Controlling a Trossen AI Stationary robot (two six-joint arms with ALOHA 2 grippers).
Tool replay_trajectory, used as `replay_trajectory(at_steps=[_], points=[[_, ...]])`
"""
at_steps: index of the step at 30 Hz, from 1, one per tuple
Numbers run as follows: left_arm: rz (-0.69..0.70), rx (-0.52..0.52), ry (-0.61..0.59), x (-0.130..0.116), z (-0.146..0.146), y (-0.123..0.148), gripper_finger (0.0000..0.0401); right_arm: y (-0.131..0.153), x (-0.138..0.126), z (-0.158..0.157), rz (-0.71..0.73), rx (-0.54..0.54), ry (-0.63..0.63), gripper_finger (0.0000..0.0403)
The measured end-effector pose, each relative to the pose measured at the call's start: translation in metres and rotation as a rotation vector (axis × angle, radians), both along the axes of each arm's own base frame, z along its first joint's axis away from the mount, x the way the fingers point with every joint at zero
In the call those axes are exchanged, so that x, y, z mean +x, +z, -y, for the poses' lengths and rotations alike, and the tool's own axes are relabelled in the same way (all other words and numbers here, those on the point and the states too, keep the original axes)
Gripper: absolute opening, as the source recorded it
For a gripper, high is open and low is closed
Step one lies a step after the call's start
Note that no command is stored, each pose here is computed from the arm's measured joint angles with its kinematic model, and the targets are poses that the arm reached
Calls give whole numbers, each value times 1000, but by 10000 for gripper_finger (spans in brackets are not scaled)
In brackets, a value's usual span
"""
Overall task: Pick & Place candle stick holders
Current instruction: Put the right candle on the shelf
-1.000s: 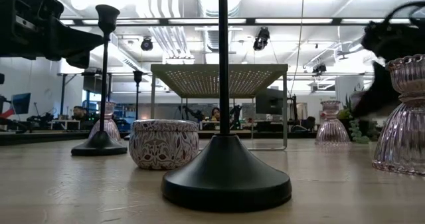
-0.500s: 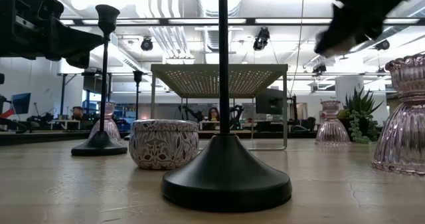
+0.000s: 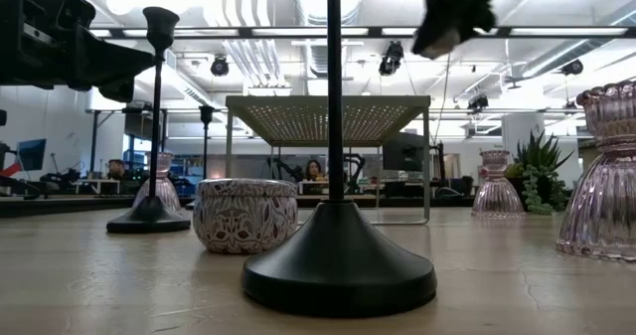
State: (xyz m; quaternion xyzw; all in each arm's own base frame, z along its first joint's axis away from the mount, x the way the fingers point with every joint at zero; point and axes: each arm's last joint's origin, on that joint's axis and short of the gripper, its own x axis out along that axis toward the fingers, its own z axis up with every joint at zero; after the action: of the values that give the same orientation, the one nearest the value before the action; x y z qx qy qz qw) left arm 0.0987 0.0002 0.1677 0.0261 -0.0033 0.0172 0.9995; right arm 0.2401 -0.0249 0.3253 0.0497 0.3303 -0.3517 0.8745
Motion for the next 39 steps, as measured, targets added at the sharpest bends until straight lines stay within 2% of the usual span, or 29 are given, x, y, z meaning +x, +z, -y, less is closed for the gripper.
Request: replay_trajectory(at_steps=[3,9,17,25,30,39], points=[[0,0,0,0,0,0,32,7,16,16,-8,-14,21,286],[0,0,0,0,0,0,32,7,50,50,3,25,80,286],[0,0,0,0,0,0,32,-7,81,83,40,-52,197,286],[0,0,0,0,0,0,32,-29,90,110,75,-65,224,286],[0,0,0,0,0,0,32,-49,83,126,116,-30,195,286],[0,0,0,0,0,0,32,-77,74,134,133,-26,173,286]])
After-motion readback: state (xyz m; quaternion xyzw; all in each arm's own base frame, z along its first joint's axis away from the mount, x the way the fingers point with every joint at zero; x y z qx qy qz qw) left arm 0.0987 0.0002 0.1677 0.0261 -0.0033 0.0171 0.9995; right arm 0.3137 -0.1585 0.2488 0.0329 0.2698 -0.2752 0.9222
